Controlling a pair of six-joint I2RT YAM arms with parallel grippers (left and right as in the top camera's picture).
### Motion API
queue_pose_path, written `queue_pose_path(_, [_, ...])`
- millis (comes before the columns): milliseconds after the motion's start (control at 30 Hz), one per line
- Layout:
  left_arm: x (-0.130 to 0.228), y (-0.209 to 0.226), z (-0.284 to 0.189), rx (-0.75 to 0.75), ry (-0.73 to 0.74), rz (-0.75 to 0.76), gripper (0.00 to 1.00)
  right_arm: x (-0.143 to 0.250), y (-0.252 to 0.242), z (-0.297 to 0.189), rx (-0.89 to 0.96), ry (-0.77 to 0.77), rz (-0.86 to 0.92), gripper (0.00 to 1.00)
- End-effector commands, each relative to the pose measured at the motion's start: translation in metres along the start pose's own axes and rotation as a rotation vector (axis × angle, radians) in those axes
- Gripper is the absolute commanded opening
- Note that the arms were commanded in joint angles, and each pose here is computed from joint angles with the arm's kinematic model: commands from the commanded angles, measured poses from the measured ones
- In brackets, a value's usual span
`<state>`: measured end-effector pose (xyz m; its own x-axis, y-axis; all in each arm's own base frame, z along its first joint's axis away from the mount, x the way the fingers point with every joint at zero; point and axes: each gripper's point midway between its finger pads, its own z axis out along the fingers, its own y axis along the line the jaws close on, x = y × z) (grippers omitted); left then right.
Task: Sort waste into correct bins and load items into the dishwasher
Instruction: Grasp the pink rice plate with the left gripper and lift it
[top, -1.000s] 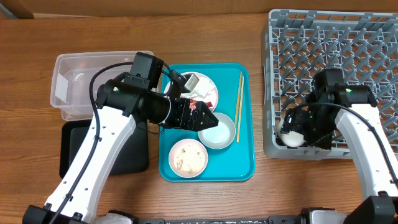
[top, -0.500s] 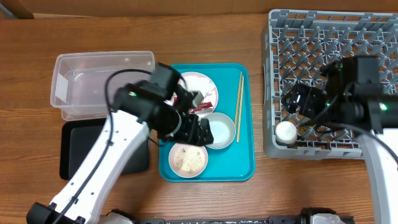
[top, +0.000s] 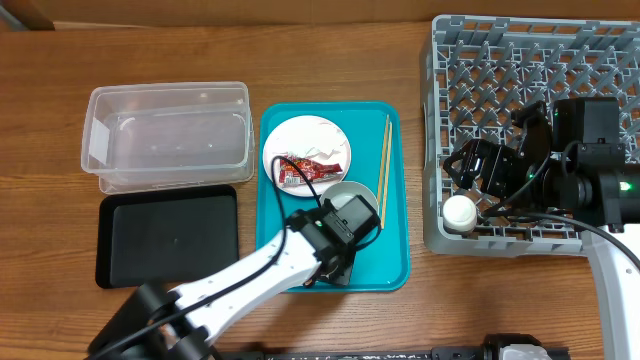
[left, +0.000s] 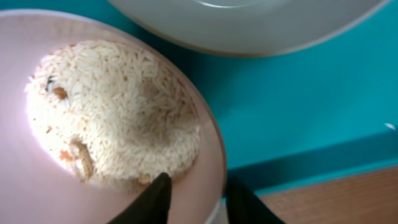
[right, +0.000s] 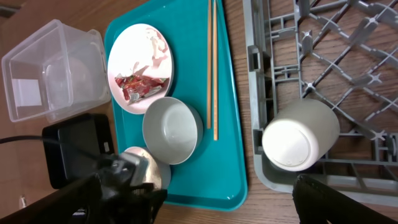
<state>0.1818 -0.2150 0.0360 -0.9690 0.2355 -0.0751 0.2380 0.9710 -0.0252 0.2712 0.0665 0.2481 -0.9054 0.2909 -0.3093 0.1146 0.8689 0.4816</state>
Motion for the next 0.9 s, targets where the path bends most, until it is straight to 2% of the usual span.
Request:
queue_pose_path(0, [-0.005, 0.006, 0.008, -0.05, -0.021, -0.013, 0.15, -0.004, 0.006, -0.005, -0.021, -0.013, -0.014, 1.0])
queue_pose_path(67, [-0.006, 0.008, 0.009, -0.063, -0.026, -0.011, 0.05, -0.004, 0.006, -0.005, -0.021, -0.013, -0.014, 1.0])
queue_pose_path(200, [-0.007, 0.006, 0.012, -0.064, -0.026, 0.048, 0.04, -0.004, 0.006, -0.004, -0.02, -0.011, -0.013, 1.0])
queue_pose_path(333, [-0.005, 0.007, 0.018, -0.078, -0.007, 0.065, 0.07, -0.004, 0.006, -0.004, -0.02, -0.011, -0.013, 1.0])
queue_pose_path(367, [-0.004, 0.008, 0.019, -0.081, -0.003, 0.065, 0.1, -0.004, 0.006, -0.004, -0.02, -0.011, -0.012, 1.0])
queue_pose_path(433, [-0.004, 0.009, 0.021, -0.091, 0.001, 0.066, 0.26, -0.003, 0.006, -0.004, -0.02, -0.01, -0.012, 1.0])
queue_pose_path(467, [-0.004, 0.011, 0.023, -0.1, 0.003, 0.067, 0.28, -0.003, 0.006, -0.004, -0.02, -0.01, -0.012, 1.0])
queue_pose_path(500, [-0.004, 0.011, 0.024, -0.105, 0.006, 0.07, 0.28, -0.003, 0.006, -0.004, -0.02, -0.01, -0.012, 1.0])
queue_pose_path(600, [-0.002, 0.012, 0.027, -0.111, 0.016, 0.07, 0.14, -0.003, 0.006, -0.004, -0.02, -0.01, -0.012, 1.0])
queue_pose_path(633, [-0.002, 0.012, 0.027, -0.112, 0.018, 0.07, 0.04, -0.003, 0.006, -0.004, -0.02, -0.01, -0.012, 1.0])
queue_pose_path(767, [0.0, 0.012, 0.024, -0.111, 0.029, 0.061, 0.04, -0.004, 0.006, -0.004, -0.02, -0.01, -0.013, 1.0])
queue_pose_path(867, [0.0, 0.016, 0.013, -0.121, 0.027, -0.006, 0.04, -0.004, 0.006, -0.004, -0.02, -0.011, -0.013, 1.0])
